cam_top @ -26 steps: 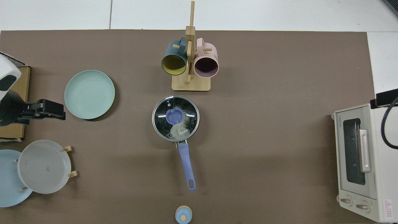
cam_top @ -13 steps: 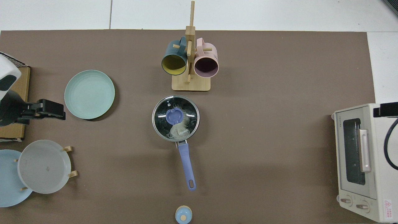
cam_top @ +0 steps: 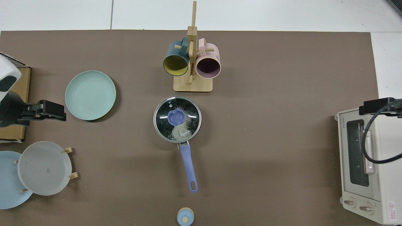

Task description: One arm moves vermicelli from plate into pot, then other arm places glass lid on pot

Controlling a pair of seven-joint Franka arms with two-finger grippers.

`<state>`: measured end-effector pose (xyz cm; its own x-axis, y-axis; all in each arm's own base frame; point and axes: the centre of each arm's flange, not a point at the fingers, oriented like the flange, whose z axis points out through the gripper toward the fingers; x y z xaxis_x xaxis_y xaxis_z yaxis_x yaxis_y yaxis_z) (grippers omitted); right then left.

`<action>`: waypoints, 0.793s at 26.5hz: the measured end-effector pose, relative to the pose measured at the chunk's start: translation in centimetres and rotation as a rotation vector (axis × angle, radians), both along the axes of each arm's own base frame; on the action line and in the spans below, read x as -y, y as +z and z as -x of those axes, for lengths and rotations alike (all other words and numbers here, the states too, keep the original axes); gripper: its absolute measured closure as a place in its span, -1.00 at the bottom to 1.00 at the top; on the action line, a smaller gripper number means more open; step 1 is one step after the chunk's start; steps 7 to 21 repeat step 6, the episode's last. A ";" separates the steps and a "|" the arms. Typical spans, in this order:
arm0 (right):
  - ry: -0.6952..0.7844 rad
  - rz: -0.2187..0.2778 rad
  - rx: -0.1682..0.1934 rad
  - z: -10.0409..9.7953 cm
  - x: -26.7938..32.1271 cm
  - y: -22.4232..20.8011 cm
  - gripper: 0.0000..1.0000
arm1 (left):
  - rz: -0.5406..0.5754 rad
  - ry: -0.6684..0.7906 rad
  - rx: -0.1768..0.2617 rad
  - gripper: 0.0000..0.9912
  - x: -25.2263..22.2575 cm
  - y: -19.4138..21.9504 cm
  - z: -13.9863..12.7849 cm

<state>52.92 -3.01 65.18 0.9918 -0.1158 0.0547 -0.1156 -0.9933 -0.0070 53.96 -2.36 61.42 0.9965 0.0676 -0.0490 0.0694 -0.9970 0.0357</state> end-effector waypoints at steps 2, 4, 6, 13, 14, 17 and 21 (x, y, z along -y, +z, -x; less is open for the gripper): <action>-0.007 0.000 -0.010 -0.5 -0.6 -0.6 -1.00 | 0.000 0.000 0.000 -1.00 0.0 0.0 0.0; -0.011 0.000 -0.020 -1.1 -0.7 -1.2 -1.00 | 0.000 0.000 0.000 -1.00 0.0 0.0 0.0; -0.013 0.000 -0.027 -1.6 -0.6 -1.7 -1.00 | 0.000 0.000 0.000 -1.00 0.0 0.0 0.0; -0.013 0.000 -0.027 -1.6 -0.6 -1.7 -1.00 | 0.000 0.000 0.000 -1.00 0.0 0.0 0.0; -0.013 0.000 -0.027 -1.6 -0.6 -1.7 -1.00 | 0.000 0.000 0.000 -1.00 0.0 0.0 0.0; -0.013 0.000 -0.027 -1.6 -0.6 -1.7 -1.00 | 0.000 0.000 0.000 -1.00 0.0 0.0 0.0; -0.013 0.000 -0.027 -1.6 -0.6 -1.7 -1.00 | 0.000 0.000 0.000 -1.00 0.0 0.0 0.0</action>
